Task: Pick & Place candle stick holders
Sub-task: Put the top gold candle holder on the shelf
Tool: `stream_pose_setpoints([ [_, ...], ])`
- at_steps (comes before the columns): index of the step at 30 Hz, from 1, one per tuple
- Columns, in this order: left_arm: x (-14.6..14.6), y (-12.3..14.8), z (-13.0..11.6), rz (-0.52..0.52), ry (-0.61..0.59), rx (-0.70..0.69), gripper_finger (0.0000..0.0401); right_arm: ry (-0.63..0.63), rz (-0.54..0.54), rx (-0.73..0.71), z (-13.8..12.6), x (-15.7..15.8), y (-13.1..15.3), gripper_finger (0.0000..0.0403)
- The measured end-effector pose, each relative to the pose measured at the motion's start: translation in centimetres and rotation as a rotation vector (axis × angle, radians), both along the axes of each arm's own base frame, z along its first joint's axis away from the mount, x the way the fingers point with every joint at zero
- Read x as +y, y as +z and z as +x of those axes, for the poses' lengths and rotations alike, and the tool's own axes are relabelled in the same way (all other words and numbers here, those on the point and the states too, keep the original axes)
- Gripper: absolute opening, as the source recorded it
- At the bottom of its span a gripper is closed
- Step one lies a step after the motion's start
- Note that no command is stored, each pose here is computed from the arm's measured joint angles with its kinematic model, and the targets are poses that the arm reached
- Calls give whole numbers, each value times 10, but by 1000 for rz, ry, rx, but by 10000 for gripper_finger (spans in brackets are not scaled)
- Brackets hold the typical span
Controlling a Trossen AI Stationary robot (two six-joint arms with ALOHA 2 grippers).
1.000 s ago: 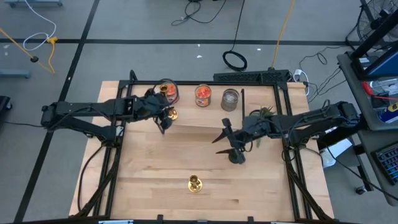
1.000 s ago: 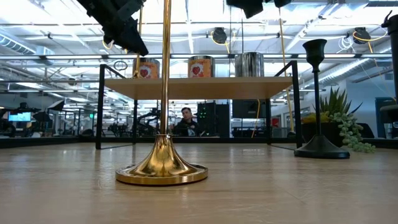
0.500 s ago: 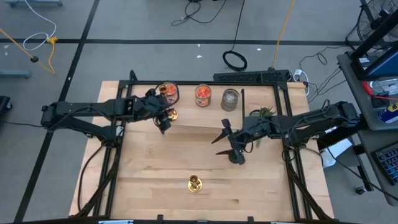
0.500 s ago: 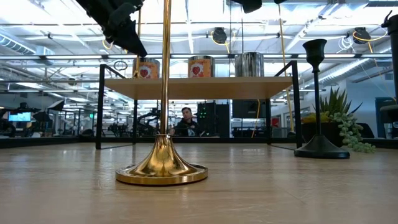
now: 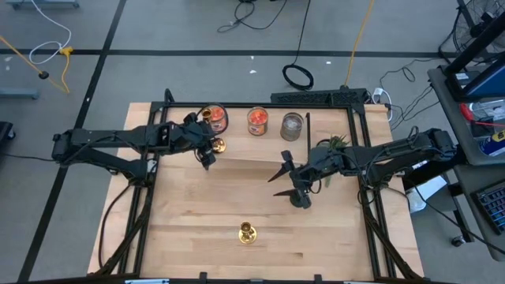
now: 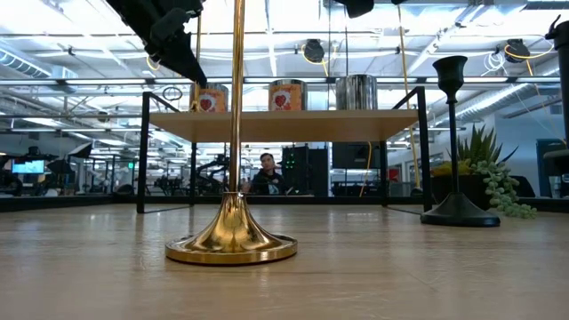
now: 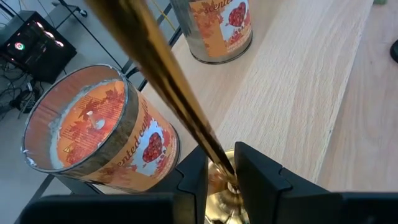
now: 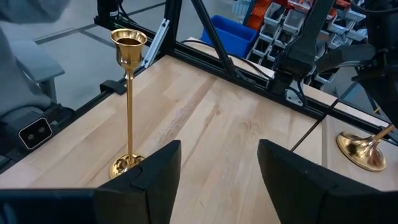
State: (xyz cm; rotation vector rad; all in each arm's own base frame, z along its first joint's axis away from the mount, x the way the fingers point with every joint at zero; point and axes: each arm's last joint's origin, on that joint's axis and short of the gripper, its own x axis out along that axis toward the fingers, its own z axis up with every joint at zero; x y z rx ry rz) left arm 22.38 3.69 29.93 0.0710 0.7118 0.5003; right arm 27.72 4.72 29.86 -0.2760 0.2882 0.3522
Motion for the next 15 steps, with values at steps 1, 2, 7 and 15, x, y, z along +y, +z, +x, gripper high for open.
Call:
stream_pose_setpoints([
  [1,0,0,0,0,1,0,86,0,0,0,0,0,0,212],
  [2,0,0,0,1,1,1,86,0,0,0,0,0,0,212],
  [7,-1,0,0,-2,4,1,86,0,0,0,0,0,0,212],
  [15,-5,-2,-1,-12,-8,21,86,0,0,0,0,0,0,212],
])
